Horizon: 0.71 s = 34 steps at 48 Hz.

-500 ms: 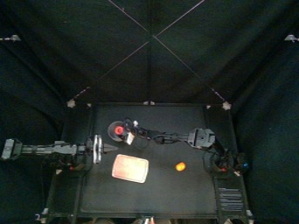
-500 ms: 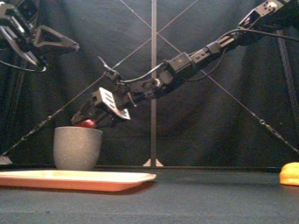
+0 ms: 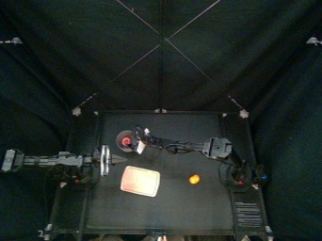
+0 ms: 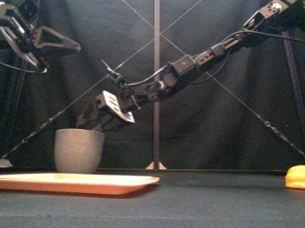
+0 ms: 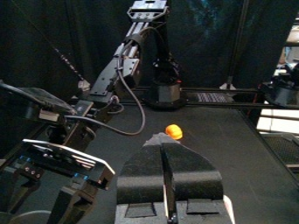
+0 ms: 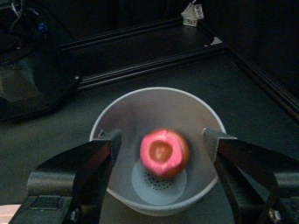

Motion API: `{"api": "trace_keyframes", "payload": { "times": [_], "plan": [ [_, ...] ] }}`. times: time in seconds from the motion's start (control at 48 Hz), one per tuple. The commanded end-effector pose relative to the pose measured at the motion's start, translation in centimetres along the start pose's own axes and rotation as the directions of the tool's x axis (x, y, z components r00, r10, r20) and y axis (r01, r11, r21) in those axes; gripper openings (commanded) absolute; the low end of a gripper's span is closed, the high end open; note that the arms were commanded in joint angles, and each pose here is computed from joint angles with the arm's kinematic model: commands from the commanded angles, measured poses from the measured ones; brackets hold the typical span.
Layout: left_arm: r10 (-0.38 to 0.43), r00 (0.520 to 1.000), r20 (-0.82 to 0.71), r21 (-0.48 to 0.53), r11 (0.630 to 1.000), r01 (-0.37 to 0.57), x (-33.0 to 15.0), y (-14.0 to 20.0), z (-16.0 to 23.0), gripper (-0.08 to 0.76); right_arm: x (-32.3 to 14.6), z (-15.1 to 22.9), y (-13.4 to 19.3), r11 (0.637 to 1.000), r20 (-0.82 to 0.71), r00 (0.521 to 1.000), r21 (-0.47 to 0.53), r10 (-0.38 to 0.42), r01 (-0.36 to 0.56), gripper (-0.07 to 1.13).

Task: Pick the donut then place it in the grey bowl
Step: Drop donut in the grey bowl and return to neutral

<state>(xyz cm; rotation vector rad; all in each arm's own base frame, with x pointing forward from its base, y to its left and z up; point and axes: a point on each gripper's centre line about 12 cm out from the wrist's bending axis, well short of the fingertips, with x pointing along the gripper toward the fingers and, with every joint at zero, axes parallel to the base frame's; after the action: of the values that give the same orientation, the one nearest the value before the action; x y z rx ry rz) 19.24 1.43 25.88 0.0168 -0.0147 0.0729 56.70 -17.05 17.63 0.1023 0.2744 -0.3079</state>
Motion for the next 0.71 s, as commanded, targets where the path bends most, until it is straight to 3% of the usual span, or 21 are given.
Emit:
{"api": "trace_keyframes", "payload": {
  "times": [0.021,0.396,0.708],
  "plan": [
    [0.003,1.0,0.015,0.0,1.0,-0.003,0.1,0.1,0.5,-0.013,-2.7,4.9,0.2,1.0,0.07,0.998,-0.006,0.005,-0.005,1.06],
    [0.003,1.0,0.001,-0.005,1.0,-0.003,0.0,0.1,-0.1,-0.013,-12.3,3.8,1.8,0.997,-0.114,0.993,-0.069,0.034,-0.042,1.06],
    [0.001,1.0,-0.003,-0.006,1.0,-0.001,-0.1,0.0,-0.4,-0.013,-19.6,1.3,4.8,0.992,-0.036,0.993,-0.057,0.115,-0.117,1.06]
  ]
}}
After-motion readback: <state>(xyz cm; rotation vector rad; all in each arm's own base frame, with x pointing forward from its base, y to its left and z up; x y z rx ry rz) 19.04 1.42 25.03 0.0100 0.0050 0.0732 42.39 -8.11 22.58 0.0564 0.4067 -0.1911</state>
